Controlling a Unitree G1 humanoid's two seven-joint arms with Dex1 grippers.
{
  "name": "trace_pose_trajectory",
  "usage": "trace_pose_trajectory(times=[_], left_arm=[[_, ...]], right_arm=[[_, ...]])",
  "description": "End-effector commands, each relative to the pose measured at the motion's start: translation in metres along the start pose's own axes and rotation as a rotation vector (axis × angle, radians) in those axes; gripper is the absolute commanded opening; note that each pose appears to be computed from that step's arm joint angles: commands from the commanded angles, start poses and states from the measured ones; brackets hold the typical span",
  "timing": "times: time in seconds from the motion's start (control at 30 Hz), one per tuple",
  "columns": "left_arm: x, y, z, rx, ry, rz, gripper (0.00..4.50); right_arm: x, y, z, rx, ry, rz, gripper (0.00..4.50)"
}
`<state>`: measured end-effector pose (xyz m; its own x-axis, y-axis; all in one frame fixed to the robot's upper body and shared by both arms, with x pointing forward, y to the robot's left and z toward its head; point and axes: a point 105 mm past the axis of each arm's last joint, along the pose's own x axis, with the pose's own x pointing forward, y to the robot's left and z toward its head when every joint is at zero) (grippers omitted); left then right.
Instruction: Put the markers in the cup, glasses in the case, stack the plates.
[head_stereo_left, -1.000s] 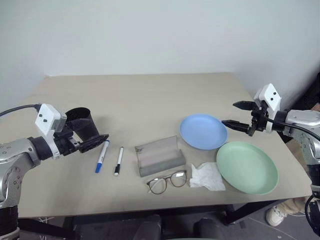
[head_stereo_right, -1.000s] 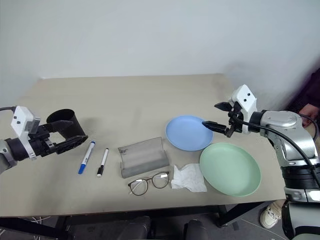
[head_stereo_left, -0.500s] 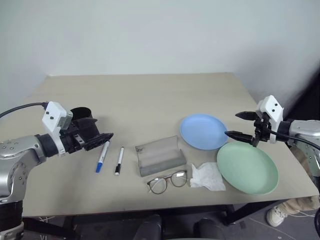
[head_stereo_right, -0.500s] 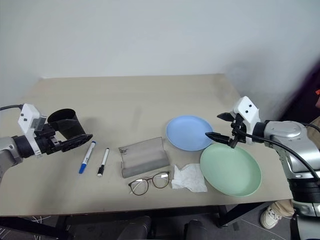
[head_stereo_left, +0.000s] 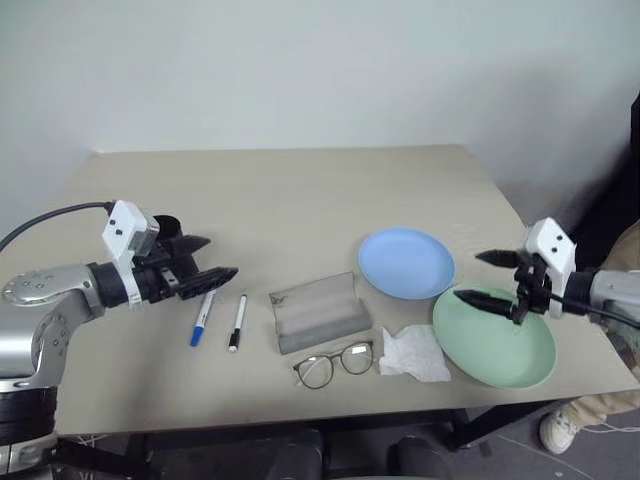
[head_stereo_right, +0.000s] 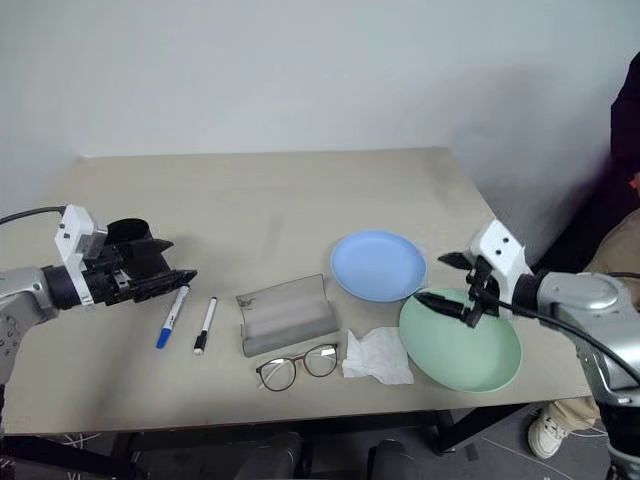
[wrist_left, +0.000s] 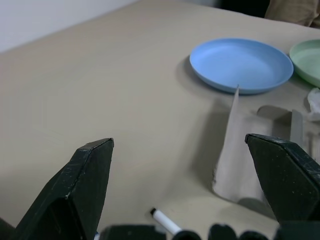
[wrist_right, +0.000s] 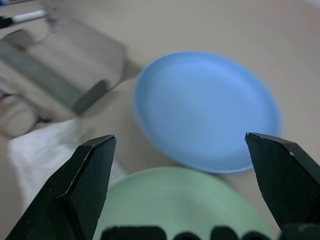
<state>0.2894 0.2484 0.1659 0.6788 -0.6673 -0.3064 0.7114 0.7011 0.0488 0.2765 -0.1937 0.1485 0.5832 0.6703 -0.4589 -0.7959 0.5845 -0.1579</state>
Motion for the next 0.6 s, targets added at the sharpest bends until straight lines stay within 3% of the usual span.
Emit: trace_pose_trajectory(times=[0.03,0.6], left_arm=[[-0.002,-0.004,0.011,0.047,-0.030,-0.006,4.48],[-0.006,-0.007,0.009,0.050,-0.043,0.000,4.48]], right_arm=[[-0.010,0.007,0.005,-0.047,0.030,-0.022,4.50],[0.010,0.050,-0.062,-0.008,0.319,-0.036,4.50]])
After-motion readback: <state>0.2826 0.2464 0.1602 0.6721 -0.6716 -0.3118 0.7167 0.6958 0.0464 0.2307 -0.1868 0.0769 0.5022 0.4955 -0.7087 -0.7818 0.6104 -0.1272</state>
